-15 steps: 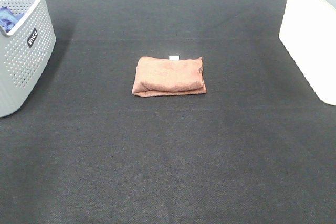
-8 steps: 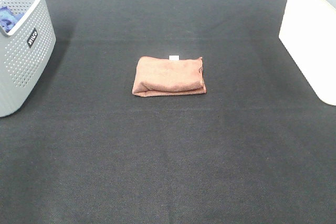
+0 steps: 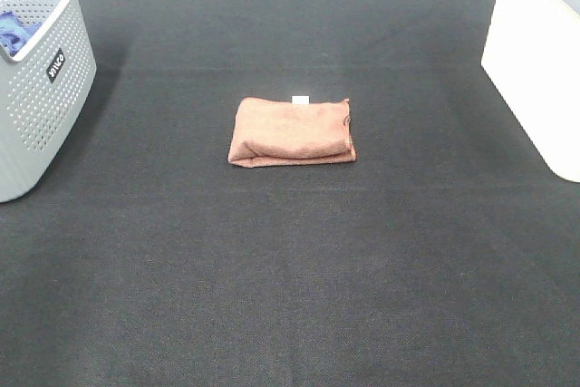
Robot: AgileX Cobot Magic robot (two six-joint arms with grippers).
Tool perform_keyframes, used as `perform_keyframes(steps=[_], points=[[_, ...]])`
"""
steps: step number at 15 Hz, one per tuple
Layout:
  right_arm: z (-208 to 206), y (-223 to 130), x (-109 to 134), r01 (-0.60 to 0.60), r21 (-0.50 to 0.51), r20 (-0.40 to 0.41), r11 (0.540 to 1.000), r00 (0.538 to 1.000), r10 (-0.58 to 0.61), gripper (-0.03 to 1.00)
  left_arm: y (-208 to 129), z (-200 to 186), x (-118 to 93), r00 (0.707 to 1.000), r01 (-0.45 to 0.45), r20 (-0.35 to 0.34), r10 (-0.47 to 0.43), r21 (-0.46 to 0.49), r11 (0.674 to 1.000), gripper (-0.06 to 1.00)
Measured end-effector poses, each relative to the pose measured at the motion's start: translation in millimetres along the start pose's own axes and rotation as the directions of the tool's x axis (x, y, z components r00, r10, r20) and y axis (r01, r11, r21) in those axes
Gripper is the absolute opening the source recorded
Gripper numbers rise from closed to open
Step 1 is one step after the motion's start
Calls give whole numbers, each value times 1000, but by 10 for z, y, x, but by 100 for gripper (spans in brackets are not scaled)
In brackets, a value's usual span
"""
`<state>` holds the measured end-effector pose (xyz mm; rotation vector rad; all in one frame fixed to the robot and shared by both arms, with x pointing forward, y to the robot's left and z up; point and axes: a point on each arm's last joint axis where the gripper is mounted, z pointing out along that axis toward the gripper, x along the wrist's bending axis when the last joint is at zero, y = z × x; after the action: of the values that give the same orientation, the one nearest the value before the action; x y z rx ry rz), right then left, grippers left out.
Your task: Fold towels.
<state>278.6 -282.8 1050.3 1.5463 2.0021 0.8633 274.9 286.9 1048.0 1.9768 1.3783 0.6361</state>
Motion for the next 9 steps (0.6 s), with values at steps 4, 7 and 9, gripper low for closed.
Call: perform_keyframes(steps=[4,7,9], points=[[-161,-101,23,-7,-123,45,992,999,13,81,-95,-148,13,987,85,-128,-99,-114,990,62],[-259,-180,50,7,-200,56,980,998,4,81,-206,-290,-38,982,68,-156,-106,-231,971,62],[-300,-217,63,14,-235,60,972,998,0,81,-251,-339,-59,982,57,-161,-104,-273,960,62]])
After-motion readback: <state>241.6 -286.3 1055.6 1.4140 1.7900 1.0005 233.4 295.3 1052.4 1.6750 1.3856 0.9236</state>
